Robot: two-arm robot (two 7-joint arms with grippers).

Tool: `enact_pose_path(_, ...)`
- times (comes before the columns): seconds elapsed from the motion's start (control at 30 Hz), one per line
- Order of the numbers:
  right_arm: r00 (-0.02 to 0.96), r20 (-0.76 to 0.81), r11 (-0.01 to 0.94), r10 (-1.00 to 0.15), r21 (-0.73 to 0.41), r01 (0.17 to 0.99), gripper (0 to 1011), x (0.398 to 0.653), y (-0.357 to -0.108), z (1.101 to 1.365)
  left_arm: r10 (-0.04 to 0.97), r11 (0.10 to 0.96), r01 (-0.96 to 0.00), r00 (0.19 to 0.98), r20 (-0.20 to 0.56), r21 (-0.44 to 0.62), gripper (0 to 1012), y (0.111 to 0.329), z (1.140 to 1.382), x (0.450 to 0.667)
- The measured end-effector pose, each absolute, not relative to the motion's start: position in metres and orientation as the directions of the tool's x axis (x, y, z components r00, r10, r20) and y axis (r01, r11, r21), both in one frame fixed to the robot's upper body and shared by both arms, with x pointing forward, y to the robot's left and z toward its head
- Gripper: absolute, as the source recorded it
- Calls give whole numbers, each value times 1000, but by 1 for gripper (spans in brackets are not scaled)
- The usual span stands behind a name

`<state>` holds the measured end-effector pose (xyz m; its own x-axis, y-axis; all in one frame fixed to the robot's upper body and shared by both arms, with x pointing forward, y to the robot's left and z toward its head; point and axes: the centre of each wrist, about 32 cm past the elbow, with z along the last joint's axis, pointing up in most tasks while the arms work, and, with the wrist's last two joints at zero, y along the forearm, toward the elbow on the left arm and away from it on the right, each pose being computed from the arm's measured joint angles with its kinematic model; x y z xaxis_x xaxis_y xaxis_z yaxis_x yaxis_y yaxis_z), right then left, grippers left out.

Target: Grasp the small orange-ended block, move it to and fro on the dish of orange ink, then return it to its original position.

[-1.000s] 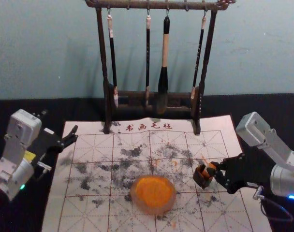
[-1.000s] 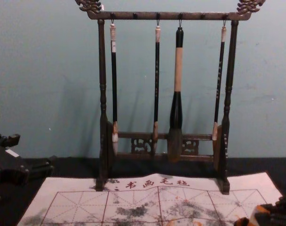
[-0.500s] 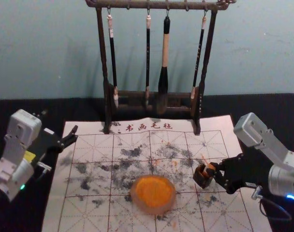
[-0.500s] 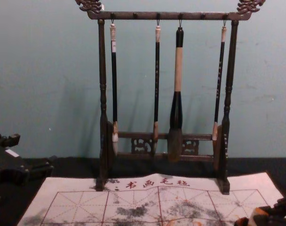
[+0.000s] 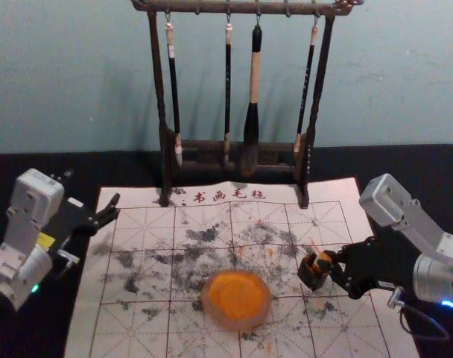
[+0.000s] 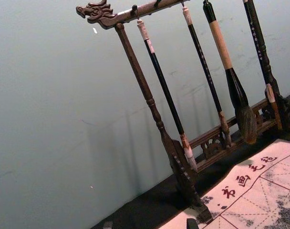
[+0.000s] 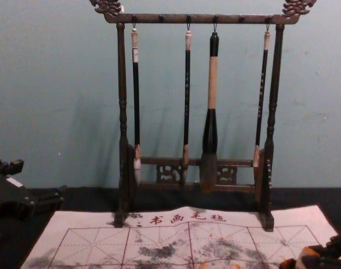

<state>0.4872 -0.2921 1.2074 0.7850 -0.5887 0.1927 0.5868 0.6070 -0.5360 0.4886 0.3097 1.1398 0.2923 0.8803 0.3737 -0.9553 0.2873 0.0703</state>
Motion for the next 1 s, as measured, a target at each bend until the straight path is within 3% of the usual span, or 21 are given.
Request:
enact_pose_path(0.33, 785, 193, 607, -589, -535, 587, 136, 487, -292, 1207, 880, 287, -955, 292, 374, 70, 1002, 310, 1140, 489)
enact_pose_path(0.57, 785, 193, 608, -589, -534, 588, 388, 487, -292, 1208, 880, 287, -955, 292, 374, 70, 1001, 310, 1140, 489)
enact_pose_path(1.0, 785, 192, 608, -589, -534, 587, 769, 487, -292, 1208, 880, 287, -955, 292, 374, 70, 1001, 310, 1140, 489)
